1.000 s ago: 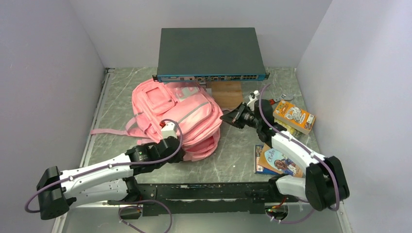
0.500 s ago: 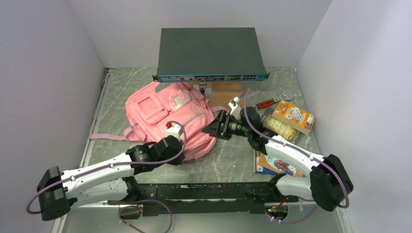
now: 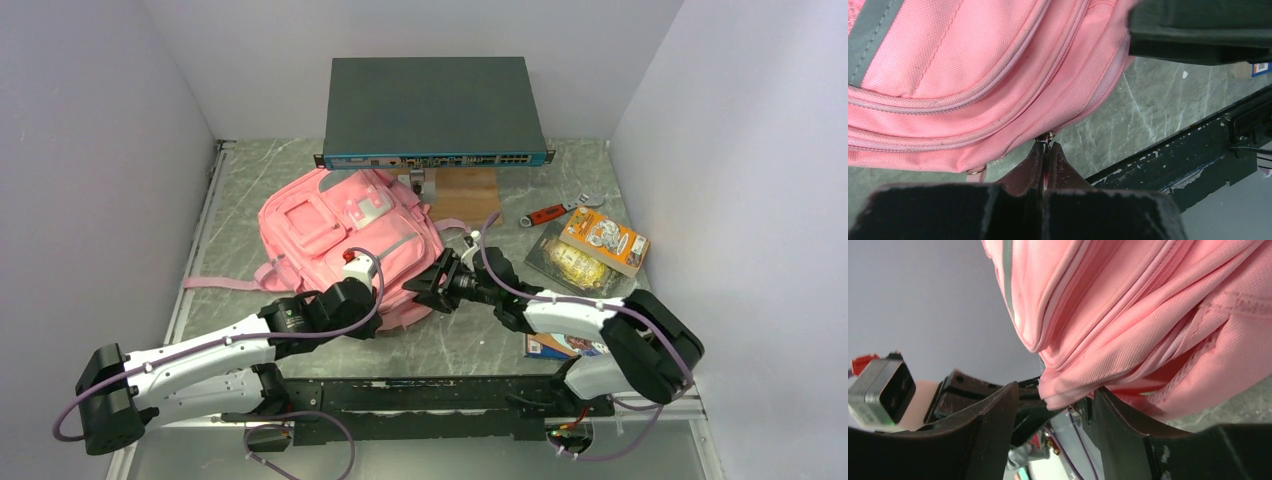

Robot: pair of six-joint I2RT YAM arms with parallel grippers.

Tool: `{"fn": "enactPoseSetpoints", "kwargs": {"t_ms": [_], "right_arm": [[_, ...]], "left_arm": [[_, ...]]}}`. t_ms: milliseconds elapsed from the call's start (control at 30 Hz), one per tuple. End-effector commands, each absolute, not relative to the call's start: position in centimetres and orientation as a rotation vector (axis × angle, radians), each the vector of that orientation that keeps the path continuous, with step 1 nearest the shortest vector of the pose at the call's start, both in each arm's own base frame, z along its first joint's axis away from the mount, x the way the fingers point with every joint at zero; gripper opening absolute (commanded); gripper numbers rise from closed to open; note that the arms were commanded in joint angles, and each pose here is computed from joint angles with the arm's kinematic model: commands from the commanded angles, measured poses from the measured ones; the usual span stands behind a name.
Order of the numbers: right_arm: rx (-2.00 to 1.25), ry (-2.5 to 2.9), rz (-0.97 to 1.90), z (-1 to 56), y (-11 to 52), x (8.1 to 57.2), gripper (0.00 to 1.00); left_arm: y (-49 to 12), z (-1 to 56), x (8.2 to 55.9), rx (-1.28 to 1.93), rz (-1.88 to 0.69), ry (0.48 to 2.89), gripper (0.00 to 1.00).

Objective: Pack the student bag
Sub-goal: Unzip the student bag at the center of the board.

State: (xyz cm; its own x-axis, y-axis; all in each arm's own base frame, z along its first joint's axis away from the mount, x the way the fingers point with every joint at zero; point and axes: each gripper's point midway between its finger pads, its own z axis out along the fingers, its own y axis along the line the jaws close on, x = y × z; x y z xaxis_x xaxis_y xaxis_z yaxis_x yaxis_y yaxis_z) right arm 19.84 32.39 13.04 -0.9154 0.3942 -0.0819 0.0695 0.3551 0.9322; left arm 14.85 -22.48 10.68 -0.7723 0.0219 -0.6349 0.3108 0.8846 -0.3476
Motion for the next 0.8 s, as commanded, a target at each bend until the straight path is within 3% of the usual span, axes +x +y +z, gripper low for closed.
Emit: {"fn": "enactPoseSetpoints", "kwargs": {"t_ms": [0, 167, 367, 633, 767], "right_arm": [[0.512, 2.195, 1.722, 15.5, 33.9, 21.6, 0.58], [0.585, 2.21, 1.694, 14.5, 34.5, 22.6, 0.47], [0.576, 2.178, 1.735, 15.1, 34.8, 22.9, 0.02], [0.612, 2.048, 1.903, 17.8, 31.0, 23.6, 0.0], [0.562, 2.065, 1.896, 18.9, 30.0, 23.6, 0.0]], "left_arm": [[-25.5, 14.5, 15.3, 0.224, -0.785, 2.291, 0.0], [-26.0, 14.7, 15.1, 0.248, -0.816, 2.285, 0.0], [-24.6, 13.2, 15.3, 0.194, -0.705, 2.348, 0.0], [-17.1, 9.9, 16.6, -0.191, -0.279, 2.483, 0.0], [-15.0, 9.9, 17.4, -0.249, -0.189, 2.482, 0.0]]}}
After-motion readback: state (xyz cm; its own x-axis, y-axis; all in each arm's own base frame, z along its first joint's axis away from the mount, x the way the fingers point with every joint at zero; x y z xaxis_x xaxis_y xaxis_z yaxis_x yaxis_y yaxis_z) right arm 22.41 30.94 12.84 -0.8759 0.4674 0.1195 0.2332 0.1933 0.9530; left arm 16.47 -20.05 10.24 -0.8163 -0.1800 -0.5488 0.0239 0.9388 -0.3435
